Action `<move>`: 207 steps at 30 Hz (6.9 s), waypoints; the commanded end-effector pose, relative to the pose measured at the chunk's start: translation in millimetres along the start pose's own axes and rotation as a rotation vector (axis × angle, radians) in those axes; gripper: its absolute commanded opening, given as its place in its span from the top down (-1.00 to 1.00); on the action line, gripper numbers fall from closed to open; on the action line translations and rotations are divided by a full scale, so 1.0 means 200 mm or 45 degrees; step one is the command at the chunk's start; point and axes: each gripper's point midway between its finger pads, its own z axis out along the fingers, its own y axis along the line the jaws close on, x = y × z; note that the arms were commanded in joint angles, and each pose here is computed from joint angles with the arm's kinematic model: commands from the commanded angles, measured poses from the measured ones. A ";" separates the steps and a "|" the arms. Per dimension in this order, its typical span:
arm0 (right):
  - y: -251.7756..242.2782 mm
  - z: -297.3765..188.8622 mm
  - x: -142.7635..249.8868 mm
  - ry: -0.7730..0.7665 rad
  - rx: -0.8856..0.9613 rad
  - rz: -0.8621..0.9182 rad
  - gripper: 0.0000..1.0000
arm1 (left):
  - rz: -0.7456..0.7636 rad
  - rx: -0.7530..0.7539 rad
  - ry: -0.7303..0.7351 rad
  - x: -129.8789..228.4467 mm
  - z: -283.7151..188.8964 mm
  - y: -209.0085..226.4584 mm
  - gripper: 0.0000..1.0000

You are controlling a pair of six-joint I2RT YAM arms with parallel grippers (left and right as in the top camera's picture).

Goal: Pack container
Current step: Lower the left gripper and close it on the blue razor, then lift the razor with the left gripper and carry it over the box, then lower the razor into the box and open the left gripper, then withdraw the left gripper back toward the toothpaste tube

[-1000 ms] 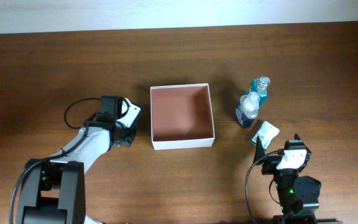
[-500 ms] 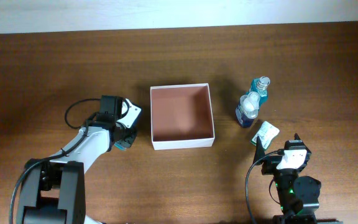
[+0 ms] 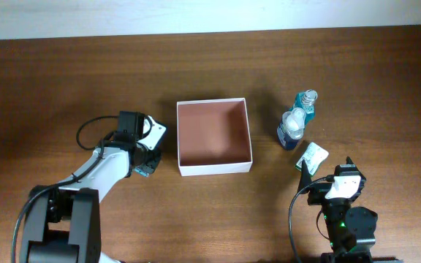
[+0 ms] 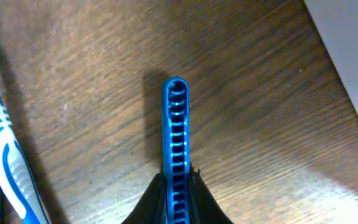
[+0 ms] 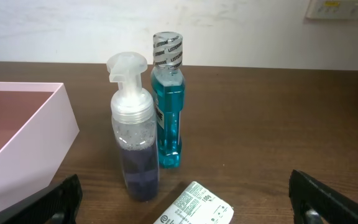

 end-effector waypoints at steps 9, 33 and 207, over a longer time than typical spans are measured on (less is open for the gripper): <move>-0.01 0.00 0.02 0.015 0.010 -0.002 -0.96 | -0.224 -0.046 -0.242 -0.36 -0.41 0.09 0.99; -0.01 0.00 0.02 0.015 0.010 -0.002 -0.97 | -0.626 0.210 -0.639 -0.69 -0.89 -0.41 0.98; -0.01 0.00 0.02 0.015 0.010 -0.002 -0.97 | -0.281 -0.225 -0.128 -0.76 -0.71 -0.35 0.58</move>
